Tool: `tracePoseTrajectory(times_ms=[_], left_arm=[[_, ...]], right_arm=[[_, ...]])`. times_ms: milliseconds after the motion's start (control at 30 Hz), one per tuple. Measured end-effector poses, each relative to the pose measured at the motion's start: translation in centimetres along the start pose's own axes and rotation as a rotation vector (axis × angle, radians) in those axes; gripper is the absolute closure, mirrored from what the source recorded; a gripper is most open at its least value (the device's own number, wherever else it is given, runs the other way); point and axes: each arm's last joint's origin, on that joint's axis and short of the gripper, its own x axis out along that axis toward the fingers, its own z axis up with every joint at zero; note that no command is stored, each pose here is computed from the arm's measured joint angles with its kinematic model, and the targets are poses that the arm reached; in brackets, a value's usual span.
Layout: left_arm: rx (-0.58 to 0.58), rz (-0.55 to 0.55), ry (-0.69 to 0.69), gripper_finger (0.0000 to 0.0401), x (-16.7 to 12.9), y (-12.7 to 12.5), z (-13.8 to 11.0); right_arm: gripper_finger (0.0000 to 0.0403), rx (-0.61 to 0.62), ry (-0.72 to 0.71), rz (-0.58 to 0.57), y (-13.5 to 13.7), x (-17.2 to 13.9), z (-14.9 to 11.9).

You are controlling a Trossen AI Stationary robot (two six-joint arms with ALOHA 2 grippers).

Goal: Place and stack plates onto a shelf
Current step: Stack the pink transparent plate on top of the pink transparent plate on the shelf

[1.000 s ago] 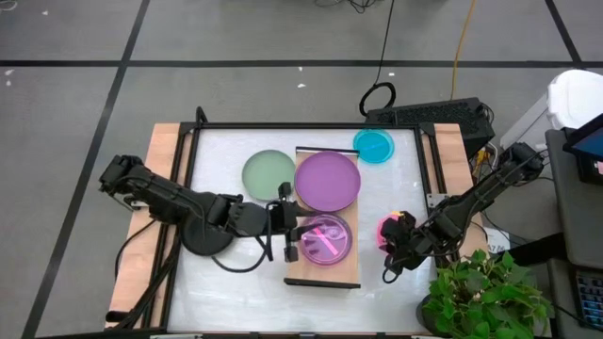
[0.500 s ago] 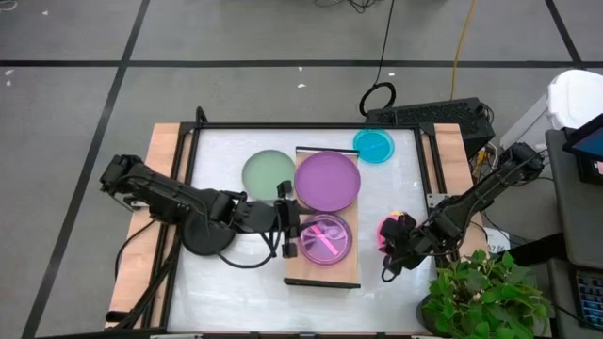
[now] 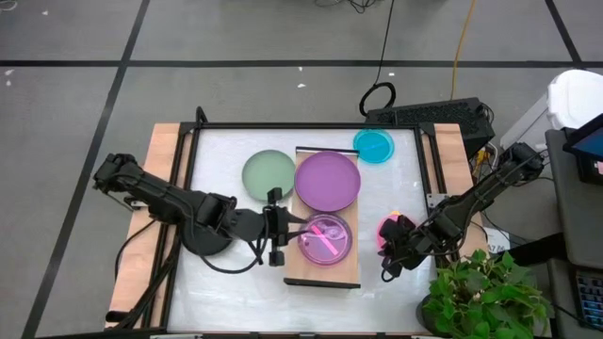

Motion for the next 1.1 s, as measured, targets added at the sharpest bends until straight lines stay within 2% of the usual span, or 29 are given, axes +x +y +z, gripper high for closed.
tracePoseTrajectory(times_ms=[467, 600, 700, 967, 1100], left_arm=[[0.049, 0.016, 0.088, 0.0293, -0.6, -0.7, -1.0], [0.061, 0.009, 0.119, 0.0293, -1.5, -0.8, -1.2], [0.053, 0.017, 0.109, 0.0293, -1.8, -1.1, -1.1], [0.077, 0.031, 0.112, 0.0293, -1.1, -1.5, -2.9], [0.062, 0.032, 0.086, 0.0293, -1.6, -1.2, -2.4]], right_arm=[[0.0312, 0.078, -0.004, -0.069, -0.1, 1.0, -0.2], [0.0312, 0.091, 0.041, -0.062, 0.2, 1.4, -0.4], [0.0312, 0.088, 0.070, -0.053, 0.4, 1.7, -0.5], [0.0312, 0.033, 0.153, -0.010, 1.2, 2.6, -1.2], [0.0312, 0.014, 0.165, -0.024, 1.3, 2.9, -1.7]])
